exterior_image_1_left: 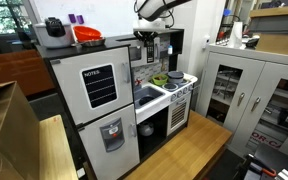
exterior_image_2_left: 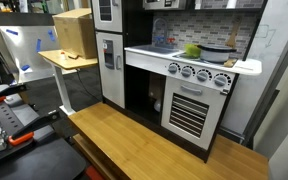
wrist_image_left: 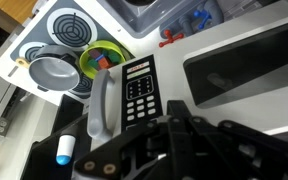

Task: Close the microwave door

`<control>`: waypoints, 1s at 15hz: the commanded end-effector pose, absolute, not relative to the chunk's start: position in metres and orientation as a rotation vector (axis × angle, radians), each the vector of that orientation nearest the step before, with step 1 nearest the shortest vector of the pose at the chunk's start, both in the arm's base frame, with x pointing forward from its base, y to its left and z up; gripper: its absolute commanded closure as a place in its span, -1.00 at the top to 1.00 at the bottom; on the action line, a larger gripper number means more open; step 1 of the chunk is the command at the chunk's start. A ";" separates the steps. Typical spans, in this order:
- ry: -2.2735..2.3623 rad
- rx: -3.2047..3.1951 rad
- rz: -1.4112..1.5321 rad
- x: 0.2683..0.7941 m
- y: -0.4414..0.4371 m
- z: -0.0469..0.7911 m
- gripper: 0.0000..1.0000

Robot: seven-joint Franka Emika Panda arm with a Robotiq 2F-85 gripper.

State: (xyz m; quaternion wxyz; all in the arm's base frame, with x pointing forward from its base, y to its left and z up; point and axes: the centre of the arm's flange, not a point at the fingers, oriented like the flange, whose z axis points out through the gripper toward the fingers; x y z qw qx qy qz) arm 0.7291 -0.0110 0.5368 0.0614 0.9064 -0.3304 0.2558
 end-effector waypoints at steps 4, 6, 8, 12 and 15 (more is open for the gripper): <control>-0.952 2.823 0.831 0.753 -0.007 0.542 -1.00; -0.932 2.830 0.827 0.755 -0.007 0.542 -1.00; -0.914 2.827 0.829 0.756 -0.007 0.543 -1.00; -0.880 2.841 0.789 0.755 -0.007 0.543 -1.00; -0.927 2.852 0.633 0.749 -0.006 0.541 -1.00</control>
